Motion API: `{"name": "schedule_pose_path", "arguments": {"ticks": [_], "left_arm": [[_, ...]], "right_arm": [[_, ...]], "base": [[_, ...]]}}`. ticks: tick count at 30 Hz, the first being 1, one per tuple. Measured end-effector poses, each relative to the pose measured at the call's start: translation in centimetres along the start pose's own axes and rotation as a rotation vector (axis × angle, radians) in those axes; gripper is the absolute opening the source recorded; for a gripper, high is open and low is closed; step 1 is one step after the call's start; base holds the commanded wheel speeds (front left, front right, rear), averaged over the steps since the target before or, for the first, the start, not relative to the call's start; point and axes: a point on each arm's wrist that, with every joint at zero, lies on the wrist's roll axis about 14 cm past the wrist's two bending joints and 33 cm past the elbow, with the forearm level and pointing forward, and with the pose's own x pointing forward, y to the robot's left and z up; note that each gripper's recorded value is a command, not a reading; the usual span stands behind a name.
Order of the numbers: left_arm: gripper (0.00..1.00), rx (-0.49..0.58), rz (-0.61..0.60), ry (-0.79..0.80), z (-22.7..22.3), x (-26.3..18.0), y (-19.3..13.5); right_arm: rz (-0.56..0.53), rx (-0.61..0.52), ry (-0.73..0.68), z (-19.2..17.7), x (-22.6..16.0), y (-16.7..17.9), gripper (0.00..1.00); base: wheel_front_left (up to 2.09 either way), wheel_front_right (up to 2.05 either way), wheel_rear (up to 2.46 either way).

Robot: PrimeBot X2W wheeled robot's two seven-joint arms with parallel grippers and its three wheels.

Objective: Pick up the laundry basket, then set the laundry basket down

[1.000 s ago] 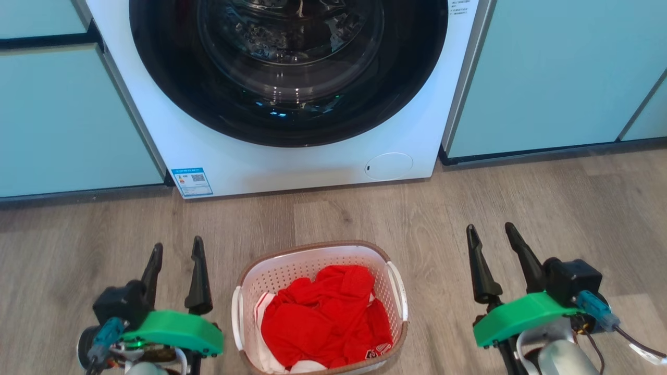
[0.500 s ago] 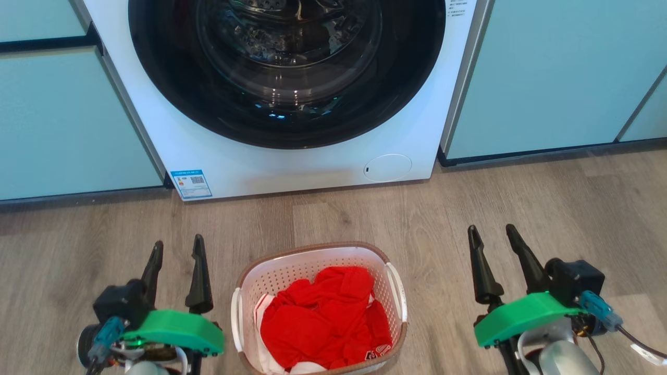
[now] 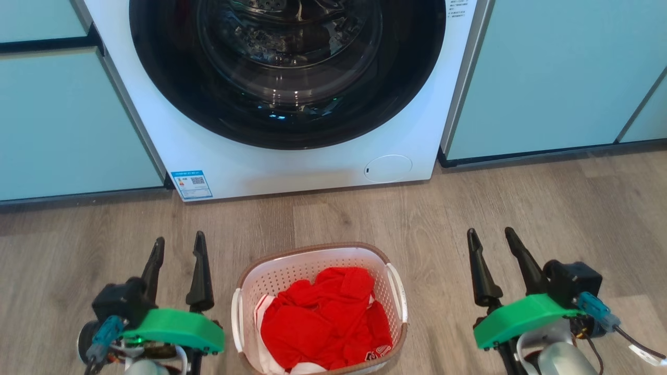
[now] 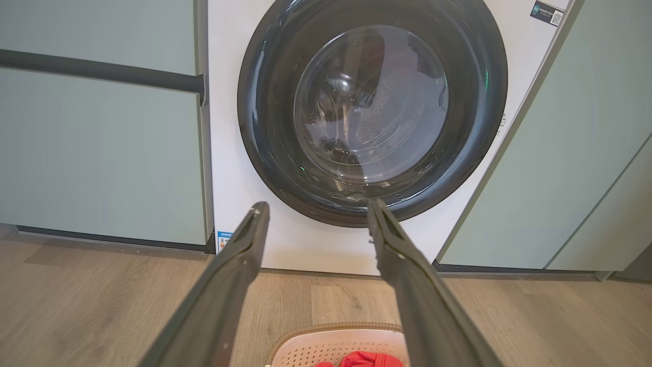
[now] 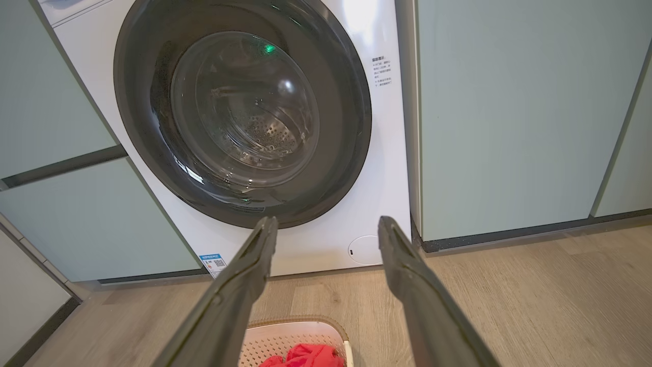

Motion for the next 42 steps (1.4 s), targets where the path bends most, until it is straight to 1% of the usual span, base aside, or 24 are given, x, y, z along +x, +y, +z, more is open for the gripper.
{"name": "schedule_pose_path", "arguments": {"ticks": [13, 33, 34, 36, 40, 42], "left_arm": [[1.00, -0.020, -0.006, -0.008, 0.3, 0.1, -0.1], [1.00, -0.054, -0.009, 0.015, -0.5, 0.2, 0.0], [0.00, -0.063, -0.015, 0.018, -0.6, 0.1, -0.1], [0.00, -0.063, -0.015, 0.047, -1.5, -0.1, -0.1], [0.00, -0.061, 0.013, 0.151, -4.7, -1.9, 0.7], [0.00, -0.088, 0.036, 0.189, -5.7, -2.8, 1.1]], "right_arm": [[-0.002, 0.000, 0.004, -0.1, -0.1, 0.0, 1.00], [-0.007, 0.001, 0.014, -0.4, -0.2, -0.2, 1.00], [-0.007, 0.001, 0.014, -0.4, -0.2, -0.2, 0.00], [-0.014, 0.002, 0.037, -1.1, -0.4, -0.4, 0.00], [-0.050, 0.012, 0.131, -4.0, -2.0, -1.2, 0.00], [-0.070, 0.044, 0.157, -4.9, -2.8, -1.5, 0.00]], "base": [[0.00, 0.00, 0.00], [0.00, 0.00, 0.00], [0.00, 0.00, 0.00], [0.00, 0.00, 0.00], [0.00, 0.00, 0.00], [0.00, 0.00, 0.00]]}}
